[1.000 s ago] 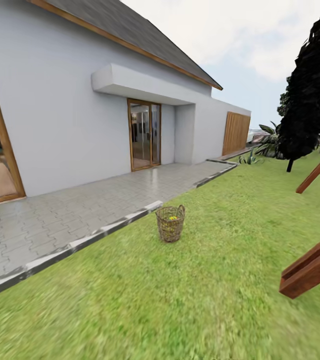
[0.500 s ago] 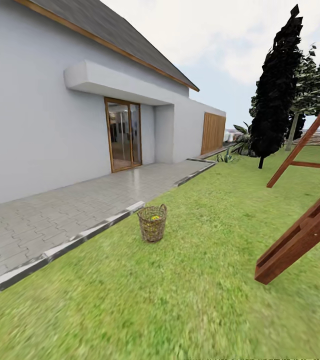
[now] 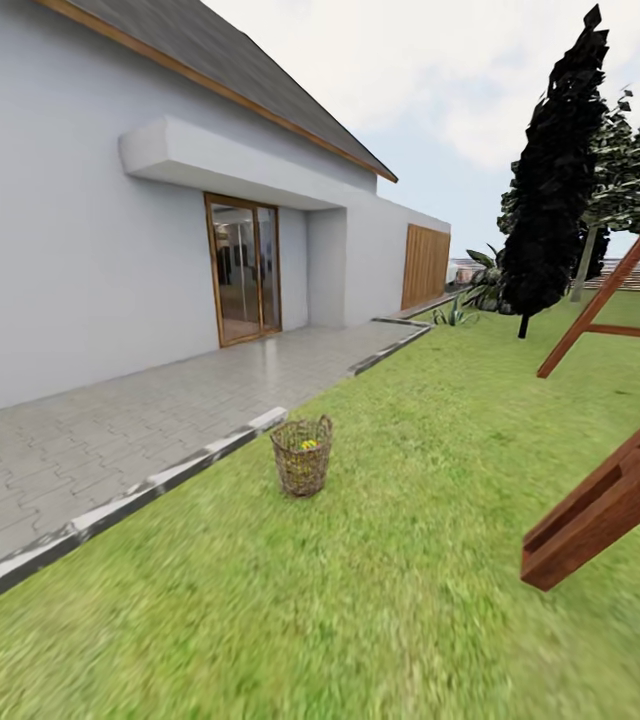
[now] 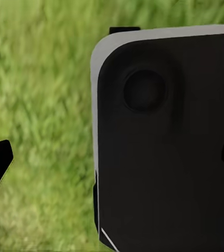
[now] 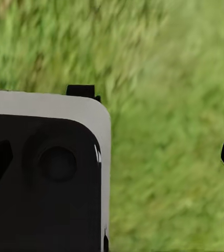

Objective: Take the three Easter eggs out of the wicker basket on the lawn in the garden, then place them on the lawn next to a single tree (choose any tree) so that all three eggs are next to the same tree and none are left in the basket.

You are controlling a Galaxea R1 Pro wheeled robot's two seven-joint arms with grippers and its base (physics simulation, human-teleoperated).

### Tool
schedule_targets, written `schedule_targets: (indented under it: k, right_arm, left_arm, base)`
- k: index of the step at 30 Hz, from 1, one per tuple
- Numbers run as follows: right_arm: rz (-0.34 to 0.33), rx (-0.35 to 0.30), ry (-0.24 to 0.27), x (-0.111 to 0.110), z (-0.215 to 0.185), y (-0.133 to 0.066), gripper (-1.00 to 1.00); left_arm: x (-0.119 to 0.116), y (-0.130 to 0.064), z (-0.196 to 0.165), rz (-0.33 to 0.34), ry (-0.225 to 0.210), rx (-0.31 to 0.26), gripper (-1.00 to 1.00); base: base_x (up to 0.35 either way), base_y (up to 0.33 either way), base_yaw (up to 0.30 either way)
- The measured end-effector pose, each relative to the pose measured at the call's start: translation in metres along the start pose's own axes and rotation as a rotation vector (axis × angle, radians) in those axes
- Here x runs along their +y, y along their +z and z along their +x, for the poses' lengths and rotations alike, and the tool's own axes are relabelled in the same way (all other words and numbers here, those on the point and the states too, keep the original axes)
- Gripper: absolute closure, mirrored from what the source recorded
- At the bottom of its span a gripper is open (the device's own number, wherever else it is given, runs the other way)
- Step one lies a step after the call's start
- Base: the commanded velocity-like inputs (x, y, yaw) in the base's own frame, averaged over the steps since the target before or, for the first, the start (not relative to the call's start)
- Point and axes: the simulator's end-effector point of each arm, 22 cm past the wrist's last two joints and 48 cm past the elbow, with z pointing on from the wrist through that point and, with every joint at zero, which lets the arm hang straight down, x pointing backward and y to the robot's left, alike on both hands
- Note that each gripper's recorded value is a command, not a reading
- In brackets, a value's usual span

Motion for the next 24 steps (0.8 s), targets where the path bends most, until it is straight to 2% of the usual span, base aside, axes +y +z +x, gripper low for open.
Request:
schedule_targets:
  k: [7,15,17,18,20,22,24]
  right_arm:
    - [-0.021,0.003,-0.006,0.017,0.0,0.0,-1.0]
    - [-0.022,0.007,0.0,0.02,0.001,0.0,-1.0]
    - [-0.012,0.005,0.005,0.018,-0.002,0.0,-1.0]
    - [-0.006,-0.01,0.006,0.015,-0.015,0.001,-1.0]
    - [-0.003,-0.038,0.006,0.014,-0.055,0.0,-1.0]
    - [-0.003,-0.009,0.002,0.013,-0.1,-0.009,-1.0]
    - [-0.003,0.01,-0.002,0.013,-0.154,-0.033,-1.0]
  left_arm:
    - [-0.001,0.0,-0.001,0.0,-0.002,-0.002,-1.0]
    - [-0.002,0.0,-0.001,0.001,-0.004,-0.002,-1.0]
    - [0.0,0.0,-0.014,-0.001,-0.005,-0.027,-1.0]
    - [0.005,-0.002,-0.04,-0.008,-0.019,-0.068,-1.0]
    - [0.023,-0.008,-0.081,-0.02,-0.087,-0.089,-1.0]
    - [0.037,-0.026,-0.12,0.0,-0.179,-0.041,-1.0]
    - [0.042,-0.054,-0.158,0.045,-0.228,0.0,-1.0]
  base:
    - [0.342,0.0,0.0]
    - [0.342,0.069,0.0]
    - [0.342,0.071,0.0]
    - [0.342,0.036,0.0]
    - [0.342,0.056,0.0]
    - [0.342,0.073,0.0]
    - [0.342,0.08,0.0]
